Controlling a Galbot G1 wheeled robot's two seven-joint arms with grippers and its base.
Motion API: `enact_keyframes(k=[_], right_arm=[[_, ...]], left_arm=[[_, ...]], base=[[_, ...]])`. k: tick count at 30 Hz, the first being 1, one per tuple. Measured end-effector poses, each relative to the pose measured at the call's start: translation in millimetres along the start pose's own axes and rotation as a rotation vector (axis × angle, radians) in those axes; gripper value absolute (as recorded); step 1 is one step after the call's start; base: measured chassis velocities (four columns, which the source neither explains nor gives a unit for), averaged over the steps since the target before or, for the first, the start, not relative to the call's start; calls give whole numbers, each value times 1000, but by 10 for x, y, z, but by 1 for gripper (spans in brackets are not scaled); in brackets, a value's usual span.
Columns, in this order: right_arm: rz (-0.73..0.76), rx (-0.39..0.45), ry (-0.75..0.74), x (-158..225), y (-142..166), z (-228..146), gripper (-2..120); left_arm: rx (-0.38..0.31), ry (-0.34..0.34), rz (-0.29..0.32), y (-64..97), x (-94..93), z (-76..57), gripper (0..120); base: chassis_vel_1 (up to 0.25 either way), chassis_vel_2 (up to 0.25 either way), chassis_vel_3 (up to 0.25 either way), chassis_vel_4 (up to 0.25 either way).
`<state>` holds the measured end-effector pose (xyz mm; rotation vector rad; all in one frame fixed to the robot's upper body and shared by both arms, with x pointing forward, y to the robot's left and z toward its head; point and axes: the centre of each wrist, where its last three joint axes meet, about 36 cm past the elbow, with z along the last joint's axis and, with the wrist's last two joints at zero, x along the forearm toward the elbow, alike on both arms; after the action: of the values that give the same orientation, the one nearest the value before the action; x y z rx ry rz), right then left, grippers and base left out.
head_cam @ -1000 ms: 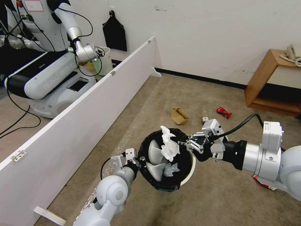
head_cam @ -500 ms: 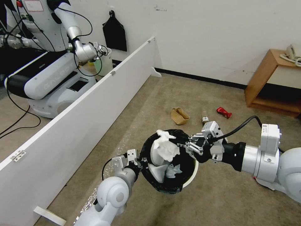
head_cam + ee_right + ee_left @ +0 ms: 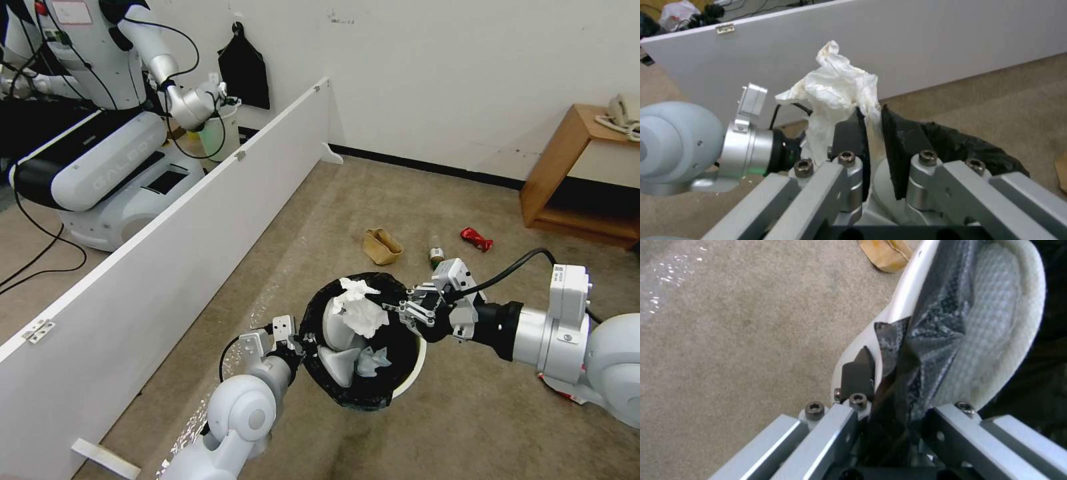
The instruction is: Pick up the trash bin, then pick up the garbage from the floor and place it into the trash bin.
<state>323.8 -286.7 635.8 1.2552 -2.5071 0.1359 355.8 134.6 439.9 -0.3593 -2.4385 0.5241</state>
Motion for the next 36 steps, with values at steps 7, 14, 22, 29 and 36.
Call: enact_keyframes(k=[7, 14, 22, 29, 36], right_arm=[[12, -6, 6, -3, -28, 48, 11], [21, -8, 12, -5, -56, 73, 14], [24, -10, 20, -8, -70, 101, 41], [24, -11, 26, -10, -71, 116, 67], [25, -10, 32, -12, -76, 123, 81]], left_arm=[[3, -2, -1, 13, 14, -16, 1], [5, -5, 3, 15, 26, -33, 1], [4, -8, 3, 20, 40, -41, 1], [6, -7, 7, 7, 53, -34, 1], [2, -6, 8, 11, 70, -30, 1]], base=[[0, 0, 0, 0], [0, 0, 0, 0], [0, 0, 0, 0], [0, 0, 0, 0], [0, 0, 0, 0]])
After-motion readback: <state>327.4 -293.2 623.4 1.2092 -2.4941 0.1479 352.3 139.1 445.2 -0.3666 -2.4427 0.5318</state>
